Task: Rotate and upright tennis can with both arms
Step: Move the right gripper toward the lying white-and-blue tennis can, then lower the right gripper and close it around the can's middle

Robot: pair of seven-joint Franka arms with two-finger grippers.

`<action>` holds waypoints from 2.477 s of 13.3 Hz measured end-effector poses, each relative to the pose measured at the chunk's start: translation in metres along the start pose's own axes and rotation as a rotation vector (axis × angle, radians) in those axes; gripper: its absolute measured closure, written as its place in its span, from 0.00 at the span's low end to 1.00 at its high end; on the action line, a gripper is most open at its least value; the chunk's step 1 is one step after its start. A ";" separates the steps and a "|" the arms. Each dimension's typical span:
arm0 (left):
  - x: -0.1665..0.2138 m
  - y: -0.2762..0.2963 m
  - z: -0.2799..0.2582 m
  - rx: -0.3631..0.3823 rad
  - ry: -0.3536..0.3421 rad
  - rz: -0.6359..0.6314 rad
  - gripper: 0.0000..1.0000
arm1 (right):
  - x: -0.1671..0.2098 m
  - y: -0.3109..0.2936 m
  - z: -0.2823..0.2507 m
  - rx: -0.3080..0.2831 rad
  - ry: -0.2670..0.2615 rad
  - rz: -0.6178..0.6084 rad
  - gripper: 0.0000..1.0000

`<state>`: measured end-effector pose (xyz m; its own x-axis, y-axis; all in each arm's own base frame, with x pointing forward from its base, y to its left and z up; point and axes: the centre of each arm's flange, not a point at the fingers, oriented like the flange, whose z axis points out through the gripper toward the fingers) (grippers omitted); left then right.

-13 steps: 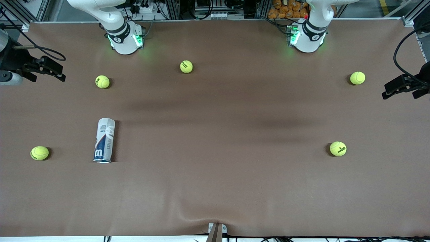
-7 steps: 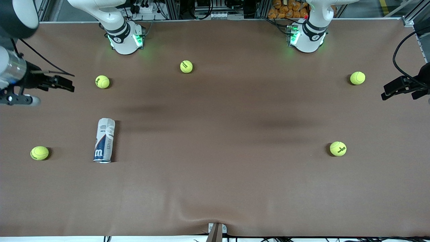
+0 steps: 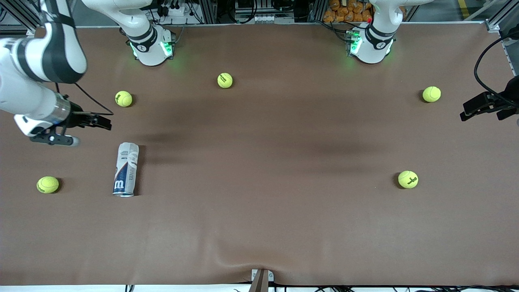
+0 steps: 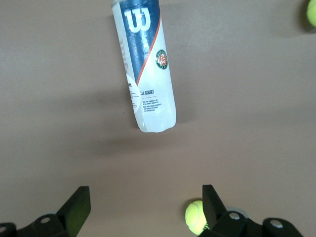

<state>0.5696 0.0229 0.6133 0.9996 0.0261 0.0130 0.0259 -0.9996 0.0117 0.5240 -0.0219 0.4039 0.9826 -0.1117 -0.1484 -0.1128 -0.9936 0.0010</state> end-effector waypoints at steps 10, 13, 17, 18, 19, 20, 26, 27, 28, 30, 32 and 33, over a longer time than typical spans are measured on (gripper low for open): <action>0.001 -0.001 0.002 0.000 -0.005 -0.001 0.00 | 0.037 -0.013 0.078 -0.049 0.068 -0.038 0.00; 0.003 -0.001 0.008 0.000 -0.014 -0.001 0.00 | 0.048 -0.013 0.099 -0.057 0.097 -0.043 0.00; 0.004 0.001 0.009 0.000 -0.016 0.002 0.00 | 0.061 -0.012 0.134 -0.070 0.120 -0.051 0.00; 0.004 0.001 0.009 0.000 -0.016 0.002 0.00 | 0.064 -0.008 0.143 -0.077 0.127 -0.050 0.00; 0.004 0.001 0.009 0.000 -0.016 0.003 0.00 | 0.067 -0.001 0.151 -0.085 0.133 -0.048 0.00; 0.004 0.001 0.009 0.000 -0.016 0.003 0.00 | 0.069 0.004 0.159 -0.088 0.134 -0.043 0.00; 0.003 0.001 0.009 0.000 -0.023 0.003 0.00 | 0.073 0.008 0.184 -0.091 0.135 -0.041 0.00; 0.003 0.001 0.009 0.000 -0.024 0.003 0.00 | 0.074 0.008 0.188 -0.092 0.137 -0.042 0.00; 0.003 0.002 0.009 0.000 -0.024 0.004 0.00 | 0.074 0.008 0.189 -0.092 0.138 -0.042 0.00; 0.003 0.002 0.010 0.000 -0.025 0.004 0.00 | 0.075 0.007 0.189 -0.092 0.139 -0.042 0.00; 0.003 0.002 0.010 0.000 -0.025 0.003 0.00 | 0.075 0.006 0.189 -0.088 0.139 -0.038 0.00; 0.003 0.002 0.010 0.000 -0.025 0.003 0.00 | 0.075 0.005 0.189 -0.084 0.140 -0.033 0.00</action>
<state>0.5726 0.0213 0.6038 0.9997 0.0223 -0.0123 0.0225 -0.9997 0.0121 0.5692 -0.0325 0.2064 0.9972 -0.0746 -0.0103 -0.0735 -0.9939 0.0823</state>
